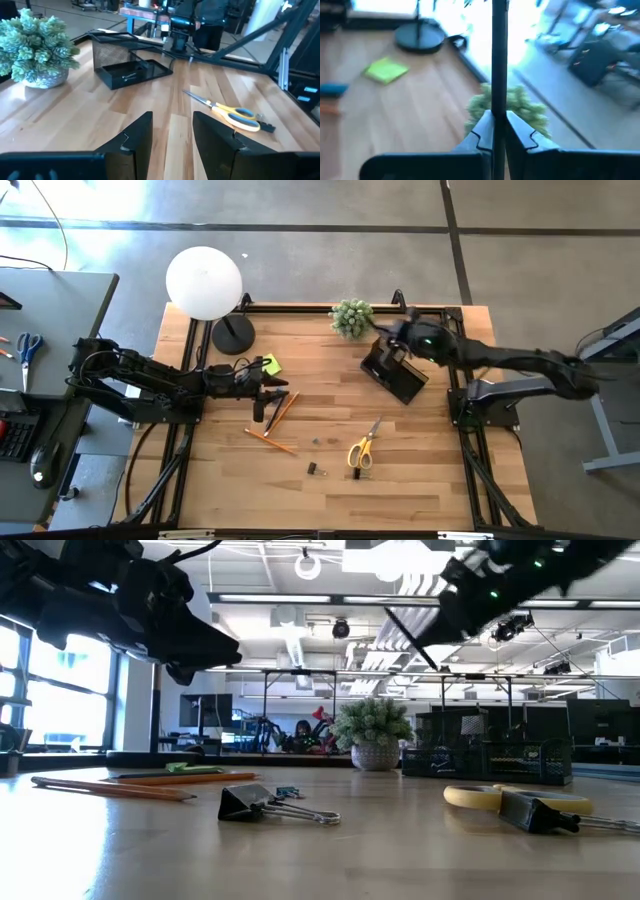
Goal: Pick and place office supplies into organizer
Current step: Put the right black pen into the desk organizer
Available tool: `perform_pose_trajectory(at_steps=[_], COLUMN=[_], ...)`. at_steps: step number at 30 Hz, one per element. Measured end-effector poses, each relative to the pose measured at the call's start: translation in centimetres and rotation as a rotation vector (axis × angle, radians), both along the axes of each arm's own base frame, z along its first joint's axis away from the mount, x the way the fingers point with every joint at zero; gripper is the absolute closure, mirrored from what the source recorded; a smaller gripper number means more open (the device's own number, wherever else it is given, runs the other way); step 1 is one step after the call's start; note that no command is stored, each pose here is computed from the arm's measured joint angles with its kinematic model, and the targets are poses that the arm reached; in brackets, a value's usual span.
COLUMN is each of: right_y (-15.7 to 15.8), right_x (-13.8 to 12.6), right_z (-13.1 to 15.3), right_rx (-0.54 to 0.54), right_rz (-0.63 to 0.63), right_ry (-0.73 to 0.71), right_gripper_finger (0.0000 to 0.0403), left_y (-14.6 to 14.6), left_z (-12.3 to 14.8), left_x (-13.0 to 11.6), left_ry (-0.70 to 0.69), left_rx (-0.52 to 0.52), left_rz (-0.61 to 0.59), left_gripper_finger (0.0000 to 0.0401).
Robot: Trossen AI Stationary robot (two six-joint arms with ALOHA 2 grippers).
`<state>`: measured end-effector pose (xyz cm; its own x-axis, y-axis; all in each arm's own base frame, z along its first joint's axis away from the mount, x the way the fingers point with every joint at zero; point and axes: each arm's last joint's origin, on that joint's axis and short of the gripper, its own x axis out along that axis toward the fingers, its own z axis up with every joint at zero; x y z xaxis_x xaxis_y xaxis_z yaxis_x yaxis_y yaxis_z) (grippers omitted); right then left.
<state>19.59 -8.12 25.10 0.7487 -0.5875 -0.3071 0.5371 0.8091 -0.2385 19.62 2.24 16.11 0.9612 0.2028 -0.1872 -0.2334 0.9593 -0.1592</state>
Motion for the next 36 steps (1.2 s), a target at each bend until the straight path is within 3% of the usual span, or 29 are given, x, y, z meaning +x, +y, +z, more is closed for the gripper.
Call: perform_pose_trajectory(at_steps=[4,9,21,36], right_y=[0.1,0.3,0.7,0.8], right_x=[-2.3,-3.1,-3.9,-3.9], right_z=[-3.0,-4.9,-6.9,-7.4], right_rx=[0.02,0.053,0.084,0.126], right_rz=[-0.075,-0.086,-0.099,-0.076], right_ry=[-0.053,-0.105,-0.222,-0.195], right_gripper_finger=[0.0398,0.0395,0.0388,0.0387], left_y=[0.0,0.1,0.0,0.0], left_z=[0.3,0.5,0.5,0.4], left_x=[0.0,0.1,0.1,0.1], left_ry=[-0.026,-0.05,-0.044,-0.035], left_rx=[0.008,0.026,0.026,0.026], left_rz=[0.013,0.013,-0.003,0.004], left_gripper_finger=[0.0272,0.0272,0.0272,0.0272])
